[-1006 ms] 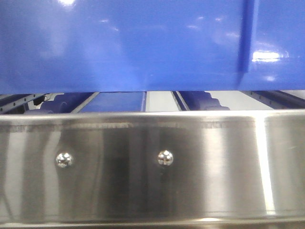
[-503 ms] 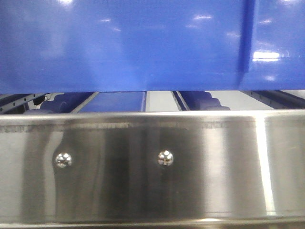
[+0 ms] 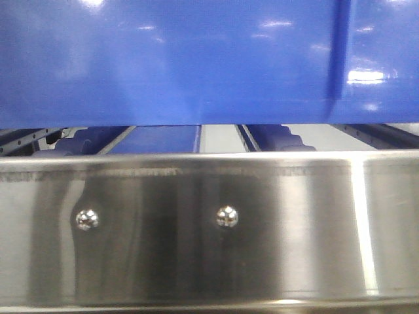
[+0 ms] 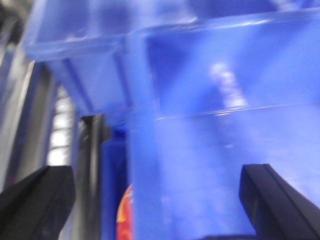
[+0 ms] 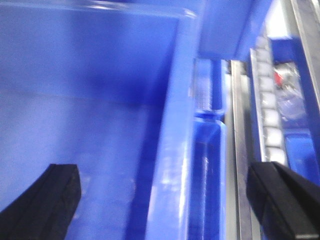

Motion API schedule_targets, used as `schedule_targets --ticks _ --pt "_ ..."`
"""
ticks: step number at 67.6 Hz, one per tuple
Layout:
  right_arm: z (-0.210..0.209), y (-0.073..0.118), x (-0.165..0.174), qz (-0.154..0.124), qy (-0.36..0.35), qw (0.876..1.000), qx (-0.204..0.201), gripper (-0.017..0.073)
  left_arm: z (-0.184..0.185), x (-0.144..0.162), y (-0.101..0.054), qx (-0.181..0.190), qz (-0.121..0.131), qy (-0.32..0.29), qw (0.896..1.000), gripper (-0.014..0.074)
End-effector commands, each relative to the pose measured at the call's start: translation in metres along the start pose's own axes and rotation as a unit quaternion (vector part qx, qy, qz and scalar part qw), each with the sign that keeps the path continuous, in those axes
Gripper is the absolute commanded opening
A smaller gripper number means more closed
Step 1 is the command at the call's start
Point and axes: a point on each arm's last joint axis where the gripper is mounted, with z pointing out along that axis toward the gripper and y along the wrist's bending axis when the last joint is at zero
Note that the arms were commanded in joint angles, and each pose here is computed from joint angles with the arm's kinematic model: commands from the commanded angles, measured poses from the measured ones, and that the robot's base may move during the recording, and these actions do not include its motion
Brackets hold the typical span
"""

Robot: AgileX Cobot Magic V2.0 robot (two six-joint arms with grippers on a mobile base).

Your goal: Move blue bin to conveyor side

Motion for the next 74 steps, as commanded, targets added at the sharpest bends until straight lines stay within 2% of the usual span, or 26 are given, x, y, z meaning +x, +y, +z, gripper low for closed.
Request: schedule_targets --ticks 1,8,16,23,45,74 --pt "-0.003 0.000 -0.002 -0.003 -0.012 1.000 0.006 0.0559 -0.002 -0.001 0.009 -0.014 -0.017 -0.007 1.000 0.0568" --pt "-0.002 0.000 -0.003 -0.003 -0.011 1.000 0.007 0.0559 0.002 0.001 0.012 -0.012 -0.027 0.001 1.000 0.0568" --pt "-0.002 0.000 -0.002 -0.005 -0.010 1.000 0.007 0.0559 0.010 0.006 0.011 -0.009 -0.019 0.018 1.000 0.0568" --pt "0.005 0.000 -0.001 -0.023 0.000 1.000 0.009 0.0559 0.019 0.013 0.010 -0.010 -0.016 0.038 0.999 0.0568" --pt "0.030 0.000 -0.002 -0.033 0.031 0.999 0.012 0.0559 0.028 0.017 0.010 -0.013 -0.013 0.053 0.998 0.0568" --pt "0.064 0.000 -0.002 -0.041 0.072 0.996 0.015 0.0559 0.059 0.016 0.005 -0.003 -0.015 0.091 0.996 0.0568"
